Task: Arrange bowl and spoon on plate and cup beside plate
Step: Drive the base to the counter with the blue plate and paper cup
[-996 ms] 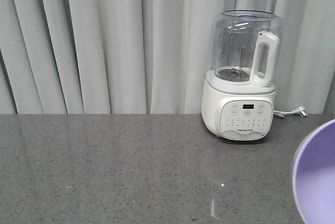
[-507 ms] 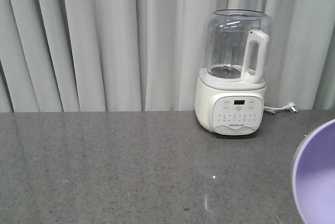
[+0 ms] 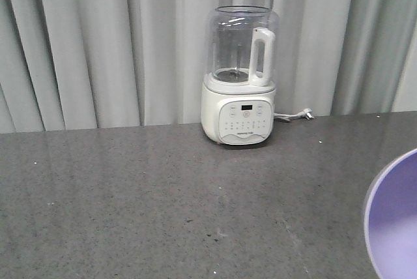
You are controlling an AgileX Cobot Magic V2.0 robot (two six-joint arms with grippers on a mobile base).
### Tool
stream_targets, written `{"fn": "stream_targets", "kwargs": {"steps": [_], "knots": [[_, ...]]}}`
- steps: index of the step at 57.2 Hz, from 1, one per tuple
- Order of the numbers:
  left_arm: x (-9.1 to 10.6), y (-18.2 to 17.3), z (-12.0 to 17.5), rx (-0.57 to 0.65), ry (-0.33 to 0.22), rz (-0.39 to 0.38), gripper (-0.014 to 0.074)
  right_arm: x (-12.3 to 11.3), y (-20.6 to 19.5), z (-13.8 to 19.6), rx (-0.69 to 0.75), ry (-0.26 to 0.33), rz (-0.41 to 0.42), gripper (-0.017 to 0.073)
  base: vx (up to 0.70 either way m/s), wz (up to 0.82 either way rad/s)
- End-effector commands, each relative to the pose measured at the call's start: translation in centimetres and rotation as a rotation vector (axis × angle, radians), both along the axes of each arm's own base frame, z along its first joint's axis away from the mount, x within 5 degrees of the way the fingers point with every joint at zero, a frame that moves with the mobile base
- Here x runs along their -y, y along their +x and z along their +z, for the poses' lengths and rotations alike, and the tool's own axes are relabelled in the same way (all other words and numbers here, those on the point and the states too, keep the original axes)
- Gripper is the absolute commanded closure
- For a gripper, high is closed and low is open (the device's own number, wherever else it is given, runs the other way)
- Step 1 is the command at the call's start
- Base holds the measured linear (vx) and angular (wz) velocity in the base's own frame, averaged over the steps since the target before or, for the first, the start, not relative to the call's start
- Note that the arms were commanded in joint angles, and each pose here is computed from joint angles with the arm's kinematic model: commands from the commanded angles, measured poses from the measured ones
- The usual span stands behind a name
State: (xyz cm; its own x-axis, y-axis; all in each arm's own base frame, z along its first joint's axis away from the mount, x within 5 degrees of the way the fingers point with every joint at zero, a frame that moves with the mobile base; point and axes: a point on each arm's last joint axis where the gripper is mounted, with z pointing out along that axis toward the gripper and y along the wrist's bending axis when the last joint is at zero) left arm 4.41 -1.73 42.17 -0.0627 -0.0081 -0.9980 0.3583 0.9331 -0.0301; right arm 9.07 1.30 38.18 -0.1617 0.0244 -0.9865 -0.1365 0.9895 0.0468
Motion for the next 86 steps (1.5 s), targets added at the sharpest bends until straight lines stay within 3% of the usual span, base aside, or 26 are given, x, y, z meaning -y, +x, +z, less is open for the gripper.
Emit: {"fn": "stream_targets", "kwargs": {"steps": [1, 86], "knots": [[0.03, -0.02, 1.36, 0.081, -0.049, -0.005, 0.0594, 0.12, -0.07, 1.64, 0.109, 0.007, -0.013, 0.0568, -0.21, -0.30], [0.03, -0.02, 1.37, 0.082, -0.049, -0.005, 0.0594, 0.12, -0.07, 1.63, 0.108, 0.006, -0.013, 0.0568, -0.14, -0.49]]}}
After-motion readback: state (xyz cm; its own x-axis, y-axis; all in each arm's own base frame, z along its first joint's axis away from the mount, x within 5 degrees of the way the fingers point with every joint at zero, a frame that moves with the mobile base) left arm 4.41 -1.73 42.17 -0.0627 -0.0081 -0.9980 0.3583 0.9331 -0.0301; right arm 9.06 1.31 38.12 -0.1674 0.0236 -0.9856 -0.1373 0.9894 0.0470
